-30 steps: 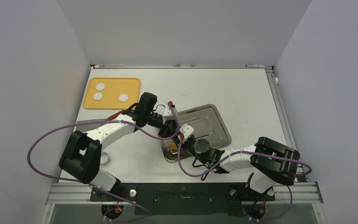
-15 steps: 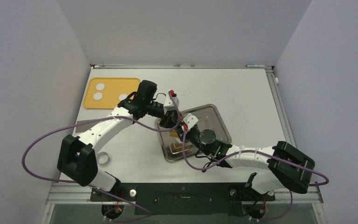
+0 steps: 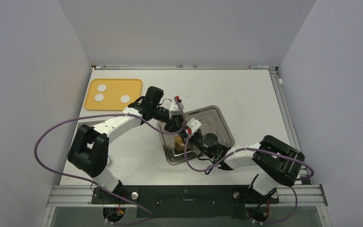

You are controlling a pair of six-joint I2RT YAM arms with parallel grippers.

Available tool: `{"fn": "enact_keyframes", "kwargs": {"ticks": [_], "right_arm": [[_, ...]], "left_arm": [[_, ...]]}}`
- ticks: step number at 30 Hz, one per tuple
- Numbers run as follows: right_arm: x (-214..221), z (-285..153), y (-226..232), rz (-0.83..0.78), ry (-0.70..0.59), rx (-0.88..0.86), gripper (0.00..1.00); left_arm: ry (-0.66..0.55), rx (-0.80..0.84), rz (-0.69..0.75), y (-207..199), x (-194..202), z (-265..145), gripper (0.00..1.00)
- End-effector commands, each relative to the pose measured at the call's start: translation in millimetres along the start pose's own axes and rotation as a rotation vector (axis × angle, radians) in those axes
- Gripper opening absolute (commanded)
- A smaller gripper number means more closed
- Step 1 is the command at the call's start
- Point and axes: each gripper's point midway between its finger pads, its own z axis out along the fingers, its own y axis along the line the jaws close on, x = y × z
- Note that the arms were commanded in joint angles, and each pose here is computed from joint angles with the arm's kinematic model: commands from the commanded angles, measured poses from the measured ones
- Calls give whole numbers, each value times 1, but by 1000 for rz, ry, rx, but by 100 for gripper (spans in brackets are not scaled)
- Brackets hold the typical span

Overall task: Roll out the dumpling wrappers from the dough
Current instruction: Flatten out the dough on the work surface.

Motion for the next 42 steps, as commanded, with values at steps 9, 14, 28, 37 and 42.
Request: {"fn": "enact_keyframes", "kwargs": {"ticks": [9, 14, 28, 37, 42], "right_arm": [[57, -32, 34, 34, 87, -19, 8], [32, -25, 35, 2, 56, -28, 8], [-73, 8, -17, -67, -192, 44, 8], [-1, 12, -19, -68, -40, 36, 8], [36, -5, -13, -4, 36, 32, 8]], "left_arm": [[151, 35, -231, -29, 72, -7, 0], [154, 44, -225, -34, 61, -12, 0], [84, -83, -6, -9, -37, -35, 0], [73, -60, -94, 7, 14, -10, 0], [131, -31, -164, -7, 48, -9, 0]]}}
